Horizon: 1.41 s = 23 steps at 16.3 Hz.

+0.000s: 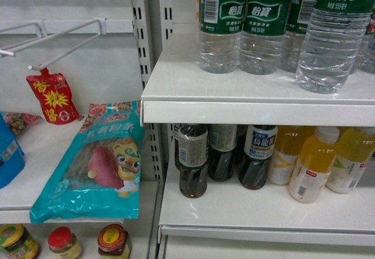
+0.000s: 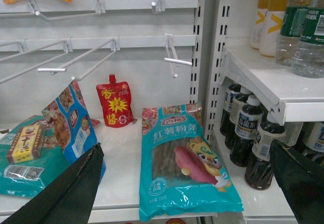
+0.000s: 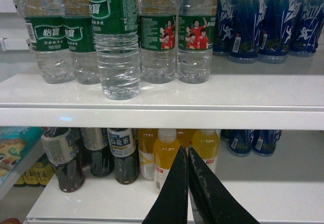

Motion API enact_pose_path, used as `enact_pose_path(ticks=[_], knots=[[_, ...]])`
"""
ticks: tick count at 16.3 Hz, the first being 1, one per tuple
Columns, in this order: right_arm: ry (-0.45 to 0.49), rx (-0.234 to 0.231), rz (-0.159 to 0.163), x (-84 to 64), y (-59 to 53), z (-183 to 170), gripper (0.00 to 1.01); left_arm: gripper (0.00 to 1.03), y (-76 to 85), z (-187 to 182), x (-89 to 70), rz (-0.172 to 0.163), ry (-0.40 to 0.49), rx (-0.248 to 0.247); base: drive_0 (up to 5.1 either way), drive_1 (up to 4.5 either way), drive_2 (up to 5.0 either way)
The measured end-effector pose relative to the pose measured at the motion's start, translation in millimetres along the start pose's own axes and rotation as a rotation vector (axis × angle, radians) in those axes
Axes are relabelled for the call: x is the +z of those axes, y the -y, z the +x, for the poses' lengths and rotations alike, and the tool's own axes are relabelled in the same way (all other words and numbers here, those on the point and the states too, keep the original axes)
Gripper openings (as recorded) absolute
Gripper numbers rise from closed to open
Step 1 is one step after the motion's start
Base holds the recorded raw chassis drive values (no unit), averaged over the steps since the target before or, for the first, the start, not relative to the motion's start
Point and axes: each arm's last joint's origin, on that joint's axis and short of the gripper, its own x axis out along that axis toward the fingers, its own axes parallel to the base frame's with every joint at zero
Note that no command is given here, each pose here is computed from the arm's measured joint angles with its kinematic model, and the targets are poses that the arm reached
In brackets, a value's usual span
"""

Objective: Move water from second to third shelf

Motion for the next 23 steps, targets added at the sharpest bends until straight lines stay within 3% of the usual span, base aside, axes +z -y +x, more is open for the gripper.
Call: enact_pose_path(ticks=[2,9,23], knots=[[0.001,0.0,0.0,0.1,0.0,0.0,0.07,0.98,0.0,0.0,0.0,0.0,0.0,0.0,0.0,0.0,0.0],[0.001,0.0,0.0,0.1,0.0,0.0,0.99,0.98,0.0,0.0,0.0,0.0,0.0,0.0,0.0,0.0,0.0],[0.002,0.0,0.0,0.1,0.0,0.0,0.98,0.98,0.0,0.0,0.3,0.0,0.003,0.0,0.0,0.0,0.0]])
